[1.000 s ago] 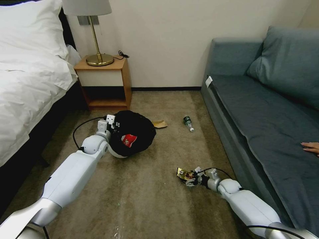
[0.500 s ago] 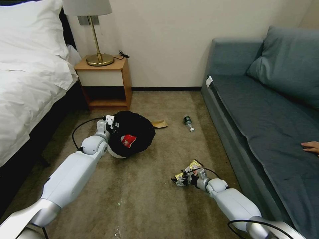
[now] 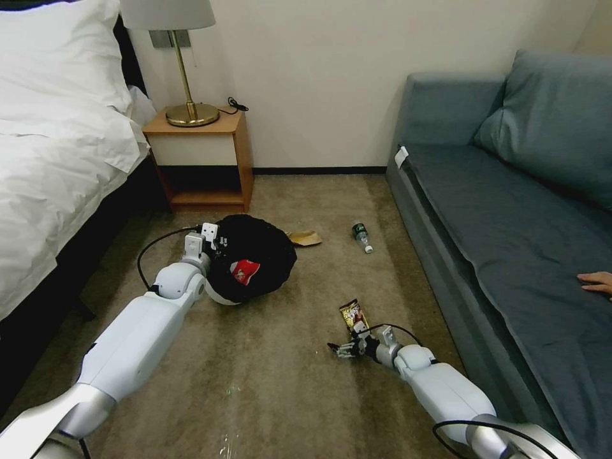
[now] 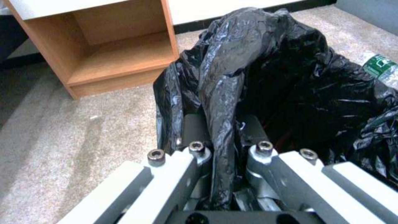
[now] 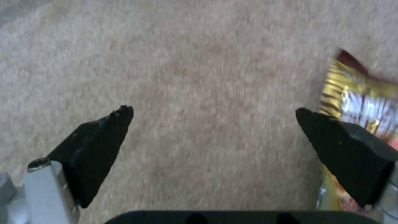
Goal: Pick up the trash bin, then pick up the garbage on the floor and place it into the trash bin.
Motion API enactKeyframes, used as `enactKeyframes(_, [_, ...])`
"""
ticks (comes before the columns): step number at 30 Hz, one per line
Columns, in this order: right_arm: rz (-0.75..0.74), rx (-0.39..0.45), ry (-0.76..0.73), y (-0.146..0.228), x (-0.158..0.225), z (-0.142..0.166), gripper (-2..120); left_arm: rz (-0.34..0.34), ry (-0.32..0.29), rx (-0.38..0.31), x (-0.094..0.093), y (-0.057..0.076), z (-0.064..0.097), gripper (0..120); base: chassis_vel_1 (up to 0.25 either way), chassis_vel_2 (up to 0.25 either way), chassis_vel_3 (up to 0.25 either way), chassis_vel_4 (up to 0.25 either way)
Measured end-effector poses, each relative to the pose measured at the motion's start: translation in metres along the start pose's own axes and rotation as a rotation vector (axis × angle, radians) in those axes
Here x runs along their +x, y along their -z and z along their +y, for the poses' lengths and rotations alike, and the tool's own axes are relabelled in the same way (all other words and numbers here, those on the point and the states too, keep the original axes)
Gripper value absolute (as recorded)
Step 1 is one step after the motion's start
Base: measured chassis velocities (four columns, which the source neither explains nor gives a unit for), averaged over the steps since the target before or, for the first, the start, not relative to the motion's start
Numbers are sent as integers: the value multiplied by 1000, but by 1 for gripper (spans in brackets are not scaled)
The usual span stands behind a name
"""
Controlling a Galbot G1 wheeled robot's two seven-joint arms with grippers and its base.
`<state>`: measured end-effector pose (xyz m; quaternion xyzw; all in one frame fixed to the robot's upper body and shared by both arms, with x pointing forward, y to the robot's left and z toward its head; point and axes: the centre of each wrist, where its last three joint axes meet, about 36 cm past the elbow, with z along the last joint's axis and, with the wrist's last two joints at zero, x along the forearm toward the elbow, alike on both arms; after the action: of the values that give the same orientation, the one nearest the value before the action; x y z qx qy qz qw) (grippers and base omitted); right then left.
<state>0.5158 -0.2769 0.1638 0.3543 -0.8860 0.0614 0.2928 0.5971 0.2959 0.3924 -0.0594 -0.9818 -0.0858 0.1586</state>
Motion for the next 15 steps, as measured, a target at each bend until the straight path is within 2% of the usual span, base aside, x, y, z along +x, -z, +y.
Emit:
enactKeyframes(9, [-21,15,-9,13,3,-2,100,-16,-1,-4,-2,10,0,5,0,0,0,0])
enactKeyframes(15, [-3,23,-54,3,23,-22,100,-23,-1,-4,-4,15,1,5,0,0,0,0])
